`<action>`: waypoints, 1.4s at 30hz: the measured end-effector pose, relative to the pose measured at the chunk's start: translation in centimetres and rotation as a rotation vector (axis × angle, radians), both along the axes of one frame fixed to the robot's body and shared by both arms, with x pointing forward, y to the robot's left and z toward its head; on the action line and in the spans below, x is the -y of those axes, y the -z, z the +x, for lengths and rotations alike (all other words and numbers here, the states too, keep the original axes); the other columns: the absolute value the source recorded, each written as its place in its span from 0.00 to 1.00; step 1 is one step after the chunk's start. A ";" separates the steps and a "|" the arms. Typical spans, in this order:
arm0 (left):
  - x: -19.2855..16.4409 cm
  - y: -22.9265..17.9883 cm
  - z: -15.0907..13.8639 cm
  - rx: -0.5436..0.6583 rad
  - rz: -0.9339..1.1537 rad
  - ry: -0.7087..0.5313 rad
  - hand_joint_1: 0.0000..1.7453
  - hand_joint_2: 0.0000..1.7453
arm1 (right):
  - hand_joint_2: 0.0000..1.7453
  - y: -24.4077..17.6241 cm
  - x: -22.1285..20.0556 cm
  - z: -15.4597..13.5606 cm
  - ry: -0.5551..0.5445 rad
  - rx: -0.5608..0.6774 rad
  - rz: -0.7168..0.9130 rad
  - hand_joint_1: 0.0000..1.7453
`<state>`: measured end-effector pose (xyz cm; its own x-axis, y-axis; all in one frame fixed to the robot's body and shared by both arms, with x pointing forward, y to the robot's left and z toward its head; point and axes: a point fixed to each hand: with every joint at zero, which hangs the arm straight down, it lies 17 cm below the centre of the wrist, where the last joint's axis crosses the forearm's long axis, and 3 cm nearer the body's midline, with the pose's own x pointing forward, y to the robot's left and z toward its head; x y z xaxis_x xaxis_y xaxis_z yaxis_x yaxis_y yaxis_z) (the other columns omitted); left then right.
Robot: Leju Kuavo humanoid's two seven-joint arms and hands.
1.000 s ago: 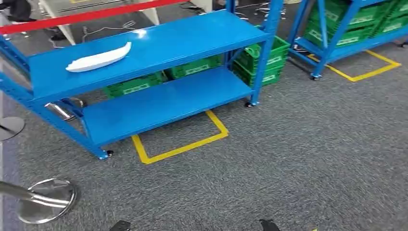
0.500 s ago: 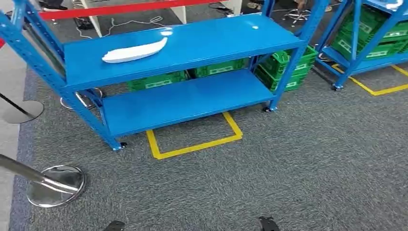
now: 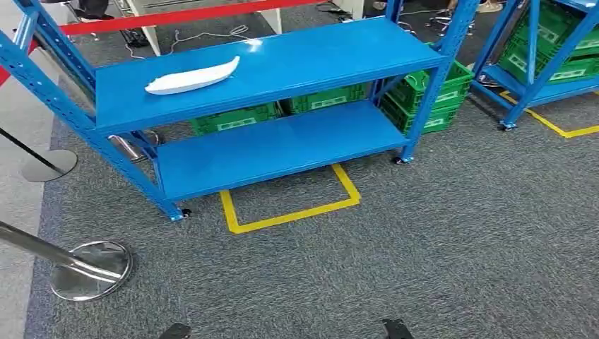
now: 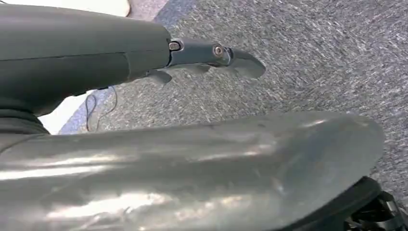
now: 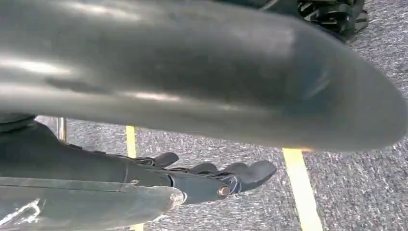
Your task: Take the parts from the cabinet and place them on the table.
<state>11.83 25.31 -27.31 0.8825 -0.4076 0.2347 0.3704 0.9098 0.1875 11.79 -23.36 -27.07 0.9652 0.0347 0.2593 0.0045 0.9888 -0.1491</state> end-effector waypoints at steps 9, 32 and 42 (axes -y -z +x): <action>0.0 0.1 -0.3 -0.003 0.000 0.000 0.00 0.00 | 0.00 0.1 0.0 -0.3 0.005 -0.005 0.000 0.00; -0.6 0.1 -0.5 0.025 0.032 -0.055 0.00 1.00 | 1.00 0.2 -1.8 -1.5 0.033 -0.058 0.097 0.00; -0.4 -0.4 1.1 0.123 0.018 -0.072 0.00 1.00 | 0.00 0.2 -2.3 -1.8 0.072 -0.067 0.117 0.00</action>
